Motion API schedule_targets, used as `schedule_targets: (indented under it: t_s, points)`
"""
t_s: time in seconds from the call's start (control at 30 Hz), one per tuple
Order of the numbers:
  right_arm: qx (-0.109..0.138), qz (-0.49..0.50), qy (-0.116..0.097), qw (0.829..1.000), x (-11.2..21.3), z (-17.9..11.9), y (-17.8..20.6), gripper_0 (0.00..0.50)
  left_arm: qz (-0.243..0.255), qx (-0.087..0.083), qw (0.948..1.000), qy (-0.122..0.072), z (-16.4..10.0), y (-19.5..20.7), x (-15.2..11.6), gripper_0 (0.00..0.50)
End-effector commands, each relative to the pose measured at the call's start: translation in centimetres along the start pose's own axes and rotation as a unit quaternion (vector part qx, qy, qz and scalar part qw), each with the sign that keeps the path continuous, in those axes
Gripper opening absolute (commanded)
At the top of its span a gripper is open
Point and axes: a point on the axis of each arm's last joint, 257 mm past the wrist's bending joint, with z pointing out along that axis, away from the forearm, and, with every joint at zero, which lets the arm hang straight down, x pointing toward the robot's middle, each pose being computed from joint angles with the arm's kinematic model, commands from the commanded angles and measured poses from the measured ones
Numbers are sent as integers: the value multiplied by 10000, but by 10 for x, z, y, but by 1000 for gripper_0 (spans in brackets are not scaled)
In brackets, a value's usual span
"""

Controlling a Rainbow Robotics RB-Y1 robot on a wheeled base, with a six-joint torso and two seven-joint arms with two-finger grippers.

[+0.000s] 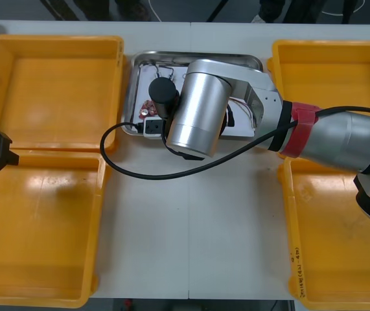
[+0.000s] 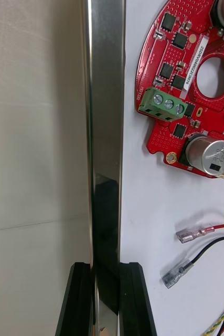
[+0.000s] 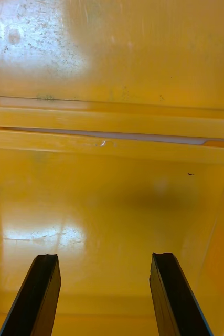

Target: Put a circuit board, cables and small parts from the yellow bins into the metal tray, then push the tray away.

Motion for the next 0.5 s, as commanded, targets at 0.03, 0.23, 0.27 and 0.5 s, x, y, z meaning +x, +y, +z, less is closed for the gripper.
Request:
schedule_targets:
  t_s: [0.03, 0.23, 0.27, 0.5]
  points:
    - [273, -455, -155, 9985, -23, -14, -22, 0, 233, -216, 9994, -140, -15, 15, -5, 500]
    - [388, -514, -166, 9978, -24, -10, -32, 0, 233, -216, 9994, -140, -15, 15, -5, 500]
    - [390, -517, -182, 9977, -25, -10, -32, 0, 233, -216, 9994, -140, -15, 15, -5, 500]
    - [512, -504, -209, 9972, -28, -9, -48, 0, 233, -216, 9994, -140, -15, 15, -5, 500]
